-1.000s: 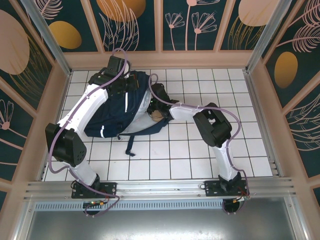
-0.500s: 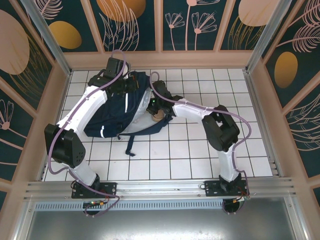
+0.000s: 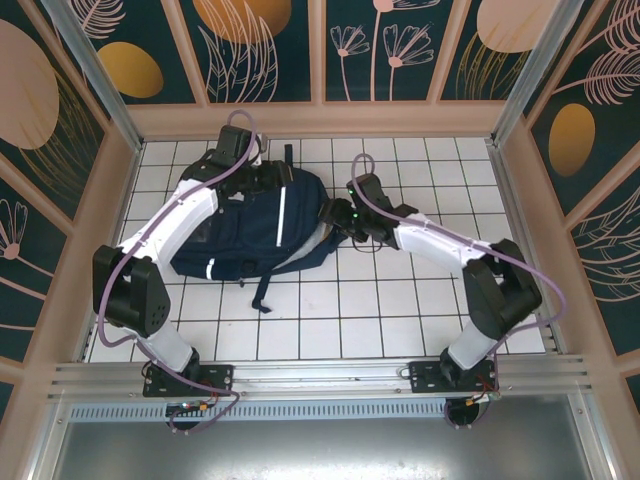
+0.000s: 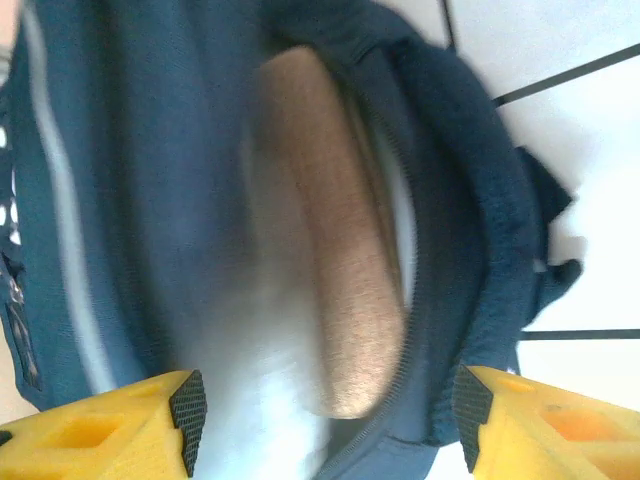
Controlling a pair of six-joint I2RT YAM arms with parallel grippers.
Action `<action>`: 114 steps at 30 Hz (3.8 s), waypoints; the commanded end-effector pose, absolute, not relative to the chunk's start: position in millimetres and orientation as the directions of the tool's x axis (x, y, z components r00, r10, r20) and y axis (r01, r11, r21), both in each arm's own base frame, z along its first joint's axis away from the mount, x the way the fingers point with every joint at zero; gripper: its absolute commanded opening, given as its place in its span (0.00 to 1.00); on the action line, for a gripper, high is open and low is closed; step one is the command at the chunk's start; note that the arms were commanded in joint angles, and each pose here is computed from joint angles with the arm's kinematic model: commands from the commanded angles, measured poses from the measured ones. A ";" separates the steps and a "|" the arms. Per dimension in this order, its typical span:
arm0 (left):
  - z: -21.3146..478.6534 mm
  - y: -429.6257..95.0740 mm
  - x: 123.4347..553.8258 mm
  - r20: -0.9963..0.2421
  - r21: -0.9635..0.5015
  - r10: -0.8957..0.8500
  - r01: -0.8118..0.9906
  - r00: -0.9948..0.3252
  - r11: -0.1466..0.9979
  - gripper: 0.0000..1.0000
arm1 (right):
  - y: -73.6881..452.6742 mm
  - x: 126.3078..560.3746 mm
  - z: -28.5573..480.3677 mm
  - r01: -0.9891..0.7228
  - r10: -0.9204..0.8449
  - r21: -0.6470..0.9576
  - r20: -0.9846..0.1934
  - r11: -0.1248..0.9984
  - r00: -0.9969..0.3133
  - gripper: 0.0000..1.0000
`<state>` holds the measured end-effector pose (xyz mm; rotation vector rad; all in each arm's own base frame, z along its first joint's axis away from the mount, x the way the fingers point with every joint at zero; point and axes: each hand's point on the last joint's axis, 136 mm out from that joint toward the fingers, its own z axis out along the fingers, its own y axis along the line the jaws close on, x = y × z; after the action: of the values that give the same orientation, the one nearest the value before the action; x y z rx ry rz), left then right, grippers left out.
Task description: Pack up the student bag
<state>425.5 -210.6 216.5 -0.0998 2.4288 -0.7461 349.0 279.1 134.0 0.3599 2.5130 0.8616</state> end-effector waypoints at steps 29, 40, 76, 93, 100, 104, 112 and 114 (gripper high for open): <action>57.5 -36.7 261.4 -0.185 -0.486 -0.798 -0.652 -0.574 0.582 0.61 | 438.7 251.8 124.7 -0.407 -0.102 0.447 -0.565 0.796 -0.819 0.56; 34.5 -42.5 254.7 -0.117 -0.543 -0.851 -0.684 -0.513 0.487 0.50 | 426.1 276.6 85.9 -0.351 -0.107 0.406 -0.514 0.844 -0.851 0.53; 26.4 -58.6 292.4 -0.129 -0.705 -0.852 -0.557 -0.508 0.439 0.00 | 494.6 244.8 58.5 -0.338 -0.127 0.374 -0.487 0.864 -0.864 0.40; 18.4 -62.0 284.6 -0.111 -0.689 -0.836 -0.565 -0.537 0.455 0.00 | 498.0 246.5 17.7 -0.179 -0.030 0.331 -0.410 0.927 -0.912 0.35; 18.8 -63.3 284.8 -0.109 -0.691 -0.832 -0.560 -0.544 0.457 0.00 | 501.8 242.7 15.5 -0.179 -0.036 0.313 -0.413 0.933 -0.910 0.50; 17.7 -64.2 284.4 -0.105 -0.690 -0.830 -0.561 -0.548 0.458 0.00 | 504.9 244.4 20.7 -0.176 -0.026 0.317 -0.425 0.932 -0.905 0.53; 16.7 -63.6 284.7 -0.108 -0.686 -0.829 -0.563 -0.548 0.461 0.00 | 500.2 251.4 11.4 -0.134 -0.013 0.267 -0.413 0.954 -0.911 0.57; 16.6 -63.4 285.6 -0.109 -0.685 -0.829 -0.563 -0.548 0.462 0.00 | 493.4 251.7 10.9 -0.115 -0.001 0.248 -0.415 0.962 -0.910 0.53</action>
<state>290.9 -59.8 24.7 -1.1854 2.2407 -0.8363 248.4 507.5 28.5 -0.1319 2.6759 0.4896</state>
